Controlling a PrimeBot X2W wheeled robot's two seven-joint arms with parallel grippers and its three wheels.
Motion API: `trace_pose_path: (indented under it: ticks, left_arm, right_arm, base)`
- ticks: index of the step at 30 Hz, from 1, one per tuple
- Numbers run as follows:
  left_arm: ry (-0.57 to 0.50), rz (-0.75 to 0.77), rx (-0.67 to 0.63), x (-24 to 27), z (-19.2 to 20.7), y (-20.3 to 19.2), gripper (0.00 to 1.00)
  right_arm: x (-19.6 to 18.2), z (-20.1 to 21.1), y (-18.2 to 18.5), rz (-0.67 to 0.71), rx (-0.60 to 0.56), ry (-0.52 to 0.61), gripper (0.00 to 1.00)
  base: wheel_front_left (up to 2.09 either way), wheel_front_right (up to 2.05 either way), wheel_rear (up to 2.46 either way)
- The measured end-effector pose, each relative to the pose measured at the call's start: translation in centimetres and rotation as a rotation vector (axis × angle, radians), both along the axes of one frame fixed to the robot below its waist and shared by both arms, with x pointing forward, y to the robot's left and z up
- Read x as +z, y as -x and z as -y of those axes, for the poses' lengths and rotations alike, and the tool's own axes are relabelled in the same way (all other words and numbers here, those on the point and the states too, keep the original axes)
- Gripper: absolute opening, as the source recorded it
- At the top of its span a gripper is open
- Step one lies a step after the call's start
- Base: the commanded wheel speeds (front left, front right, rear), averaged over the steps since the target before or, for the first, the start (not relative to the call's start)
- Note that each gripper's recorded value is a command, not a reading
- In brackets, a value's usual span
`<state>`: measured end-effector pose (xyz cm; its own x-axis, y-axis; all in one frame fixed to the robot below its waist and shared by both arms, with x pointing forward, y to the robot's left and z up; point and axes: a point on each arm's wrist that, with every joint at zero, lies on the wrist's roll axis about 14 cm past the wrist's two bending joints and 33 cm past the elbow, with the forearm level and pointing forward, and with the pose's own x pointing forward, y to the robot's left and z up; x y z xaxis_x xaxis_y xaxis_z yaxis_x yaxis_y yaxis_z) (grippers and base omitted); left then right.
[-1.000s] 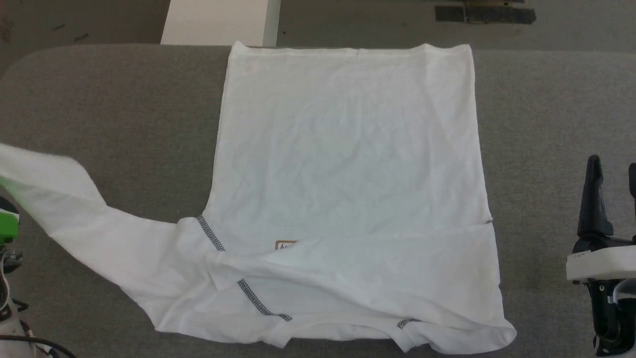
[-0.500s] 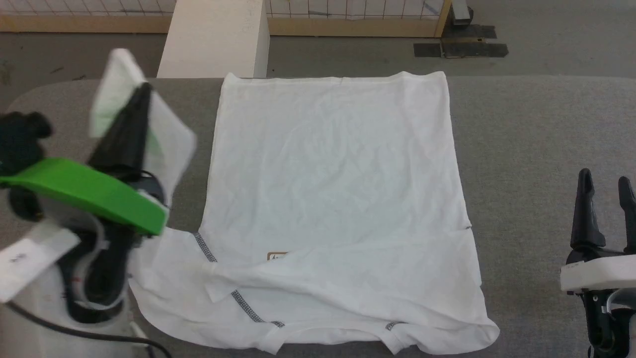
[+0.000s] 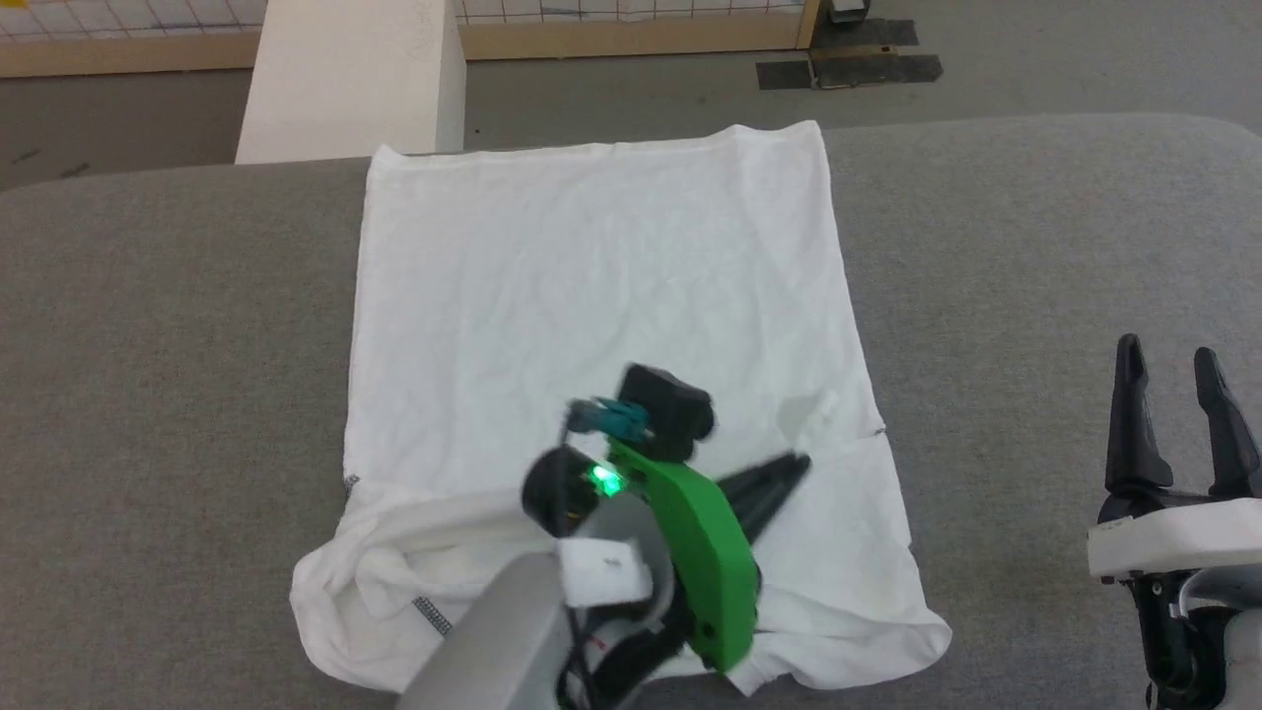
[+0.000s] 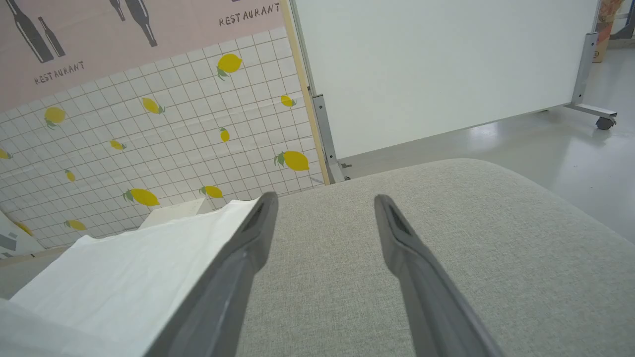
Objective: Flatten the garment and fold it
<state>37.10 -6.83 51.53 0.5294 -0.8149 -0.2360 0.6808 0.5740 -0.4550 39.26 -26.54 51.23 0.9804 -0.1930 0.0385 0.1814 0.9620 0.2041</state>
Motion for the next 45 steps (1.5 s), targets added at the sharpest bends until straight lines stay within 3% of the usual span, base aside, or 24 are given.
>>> trace_pose_path:
  ticks: [4,6,7,8,9,13,14,15,20,23,32,37,38,39,45]
  left_arm:
    - [-0.15,-0.135,-0.225,-5.0,3.0,5.3,0.0]
    - [-0.201,-0.194,-0.271,-6.7,2.8,6.7,0.0]
    - [-0.229,-0.227,-0.289,-7.6,2.4,7.3,0.21]
    - [-0.233,-0.244,-0.289,-7.9,2.1,7.4,0.87]
    - [-0.191,-0.262,-0.26,-7.5,1.8,6.9,1.0]
    - [-0.014,-0.186,-0.076,-3.7,0.1,2.5,1.0]
    - [0.091,-0.015,0.184,0.3,-4.5,-3.1,1.0]
    - [0.109,0.04,0.259,1.4,-6.1,-4.4,1.0]
    - [0.065,0.4,0.695,5.7,-17.8,-9.1,1.0]
    - [0.022,0.497,0.837,5.5,-22.0,-9.0,1.0]
    - [-0.075,0.5,0.969,2.4,-25.6,-8.3,1.0]
    - [-0.072,0.511,0.973,2.0,-25.6,-9.2,1.0]
    - [-0.066,0.507,0.971,1.4,-25.4,-10.1,1.0]
    - [-0.064,0.509,0.969,1.3,-25.4,-10.5,1.0]
    - [-0.06,0.504,0.948,-0.3,-24.9,-12.8,1.0]
  right_arm:
    - [-0.3,0.8,0.6,-0.008,-0.026,-0.003,1.0]
    - [-0.4,1.0,0.6,-0.007,-0.032,-0.003,1.0]
    - [-0.3,0.9,0.6,-0.004,-0.029,-0.001,1.0]
    - [-0.2,0.8,0.5,0.004,-0.027,0.001,1.0]
    - [-0.1,0.5,0.3,0.01,-0.02,0.0,1.0]
    - [0.0,0.0,0.0,0.014,-0.004,-0.004,1.0]
    - [0.2,-0.5,-0.2,0.017,0.011,-0.008,1.0]
    - [0.2,-0.6,-0.2,0.016,0.015,-0.009,1.0]
    - [0.4,-1.4,-0.5,0.014,0.041,-0.015,1.0]
    - [0.3,-2.2,-0.9,0.001,0.068,-0.016,1.0]
    - [0.0,-3.2,-4.5,-0.1,0.119,-0.023,1.0]
    - [0.8,-3.8,-10.2,-0.187,0.149,0.024,1.0]
    - [0.9,-4.3,-14.2,-0.271,0.167,0.057,1.0]
    - [0.9,-4.3,-15.6,-0.295,0.168,0.07,1.0]
    - [-1.3,-4.5,-21.7,-0.479,0.176,0.109,1.0]
  base:
    - [0.0,0.0,0.0]
    - [0.0,0.0,0.0]
    - [0.0,0.0,0.0]
    - [0.0,0.0,0.0]
    - [0.0,0.0,0.0]
    - [0.0,0.0,0.0]
    - [0.0,0.0,0.0]
    - [0.0,0.0,0.0]
    - [0.0,0.0,0.0]
    - [0.0,0.0,0.0]
    - [0.0,0.0,0.0]
    - [0.0,0.0,0.0]
    - [0.0,0.0,0.0]
    - [0.0,0.0,0.0]
    - [0.0,0.0,0.0]
